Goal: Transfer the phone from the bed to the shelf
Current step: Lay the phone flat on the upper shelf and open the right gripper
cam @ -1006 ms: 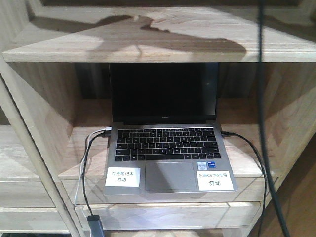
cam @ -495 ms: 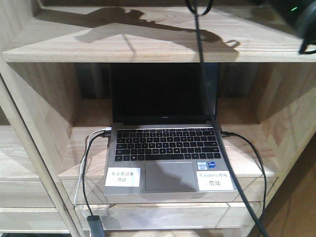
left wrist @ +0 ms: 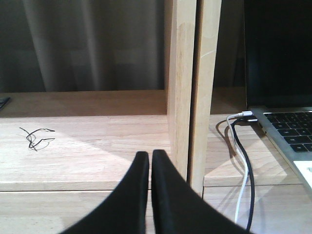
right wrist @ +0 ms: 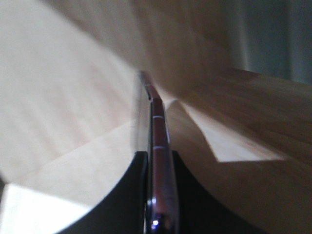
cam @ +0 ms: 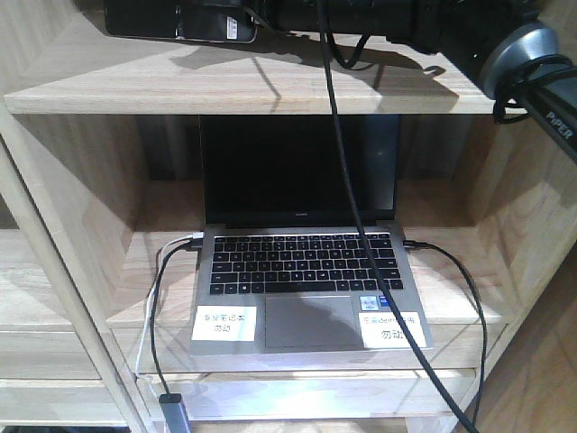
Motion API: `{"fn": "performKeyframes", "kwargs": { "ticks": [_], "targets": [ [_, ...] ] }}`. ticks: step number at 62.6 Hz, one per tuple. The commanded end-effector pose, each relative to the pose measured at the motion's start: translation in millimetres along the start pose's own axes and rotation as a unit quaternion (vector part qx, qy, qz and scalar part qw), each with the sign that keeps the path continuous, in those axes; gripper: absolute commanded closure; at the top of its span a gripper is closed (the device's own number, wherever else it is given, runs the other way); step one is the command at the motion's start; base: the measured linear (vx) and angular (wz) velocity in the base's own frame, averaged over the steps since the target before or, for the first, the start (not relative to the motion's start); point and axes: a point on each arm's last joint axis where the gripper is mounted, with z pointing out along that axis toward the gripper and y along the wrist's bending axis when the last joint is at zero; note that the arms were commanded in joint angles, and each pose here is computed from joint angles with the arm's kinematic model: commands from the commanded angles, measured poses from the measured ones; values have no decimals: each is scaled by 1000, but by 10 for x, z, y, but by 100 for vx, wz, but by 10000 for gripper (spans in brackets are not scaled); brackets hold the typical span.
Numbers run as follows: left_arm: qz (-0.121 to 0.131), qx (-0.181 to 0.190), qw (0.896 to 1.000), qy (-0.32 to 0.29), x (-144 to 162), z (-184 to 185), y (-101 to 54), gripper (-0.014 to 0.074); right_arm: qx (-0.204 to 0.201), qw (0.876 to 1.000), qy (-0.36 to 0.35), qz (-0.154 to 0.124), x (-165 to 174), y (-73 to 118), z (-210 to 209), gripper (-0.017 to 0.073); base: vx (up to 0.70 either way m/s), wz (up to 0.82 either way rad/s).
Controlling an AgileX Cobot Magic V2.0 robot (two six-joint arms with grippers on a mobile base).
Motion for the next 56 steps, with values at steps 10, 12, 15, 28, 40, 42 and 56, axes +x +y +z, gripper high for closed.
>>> {"fn": "performKeyframes", "kwargs": {
  "ticks": [10,12,15,28,40,42,56],
  "targets": [
    [-5,-1,999,-35,-43,-3,2,592,-5,999,-50,-20,-292,179,-149,531,0,0],
    [-5,-1,999,-35,-43,-3,2,592,-4,998,-52,-19,-294,178,-149,519,0,0],
    [-5,-1,999,-35,-43,-3,2,592,-2,998,-53,-19,-296,175,-150,491,0,0],
    [-5,-1,999,-35,-43,-3,2,592,9,998,-60,-20,-311,150,-157,287,0,0],
    [-5,-1,999,-35,-43,-3,2,592,24,997,-71,-19,-332,122,-160,7,0,0],
    [-5,-1,999,-35,-43,-3,2,592,26,997,-73,-19,-334,119,-161,-31,0,0],
    [-5,-1,999,-35,-43,-3,2,592,27,997,-73,-20,-335,117,-161,-148,0,0]
  ]
}}
